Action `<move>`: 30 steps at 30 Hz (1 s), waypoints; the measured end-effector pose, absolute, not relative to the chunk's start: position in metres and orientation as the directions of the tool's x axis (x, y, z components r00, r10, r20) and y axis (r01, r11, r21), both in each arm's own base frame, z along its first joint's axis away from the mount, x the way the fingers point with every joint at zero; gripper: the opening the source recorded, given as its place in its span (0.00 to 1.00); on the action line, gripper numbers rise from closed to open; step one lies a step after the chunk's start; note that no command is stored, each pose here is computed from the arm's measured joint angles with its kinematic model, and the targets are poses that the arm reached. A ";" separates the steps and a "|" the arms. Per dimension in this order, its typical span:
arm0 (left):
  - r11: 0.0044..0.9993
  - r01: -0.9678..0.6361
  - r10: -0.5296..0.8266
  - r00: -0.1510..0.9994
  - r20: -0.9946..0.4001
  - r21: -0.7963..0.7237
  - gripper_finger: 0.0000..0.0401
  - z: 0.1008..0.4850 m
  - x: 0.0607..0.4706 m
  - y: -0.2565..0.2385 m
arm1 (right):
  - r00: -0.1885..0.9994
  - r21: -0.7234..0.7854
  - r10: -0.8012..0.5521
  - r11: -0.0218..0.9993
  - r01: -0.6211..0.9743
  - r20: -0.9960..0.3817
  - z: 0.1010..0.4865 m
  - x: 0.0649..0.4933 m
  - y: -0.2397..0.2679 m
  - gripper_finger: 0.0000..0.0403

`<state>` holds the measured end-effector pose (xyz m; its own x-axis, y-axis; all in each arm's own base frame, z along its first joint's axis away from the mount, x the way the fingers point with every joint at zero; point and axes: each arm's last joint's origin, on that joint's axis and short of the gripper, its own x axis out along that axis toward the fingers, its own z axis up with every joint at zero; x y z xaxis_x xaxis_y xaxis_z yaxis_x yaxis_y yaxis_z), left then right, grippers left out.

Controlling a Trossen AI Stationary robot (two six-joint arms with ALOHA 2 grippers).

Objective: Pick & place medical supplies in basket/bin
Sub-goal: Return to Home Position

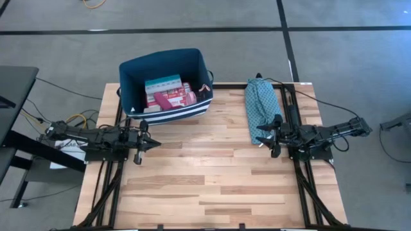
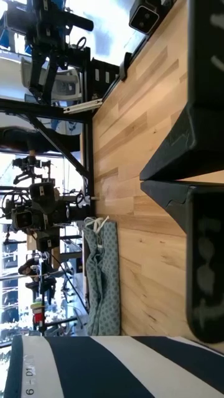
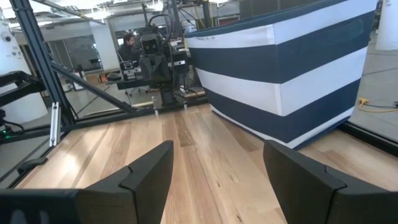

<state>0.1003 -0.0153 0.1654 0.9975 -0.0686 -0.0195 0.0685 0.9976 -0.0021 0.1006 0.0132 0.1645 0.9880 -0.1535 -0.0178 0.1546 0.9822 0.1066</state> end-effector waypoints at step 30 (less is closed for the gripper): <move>0.998 0.068 -0.069 0.997 -0.019 -0.008 0.00 0.165 0.100 -0.015 | 0.988 0.106 -0.153 0.982 0.154 -0.018 0.164 0.101 0.013 0.61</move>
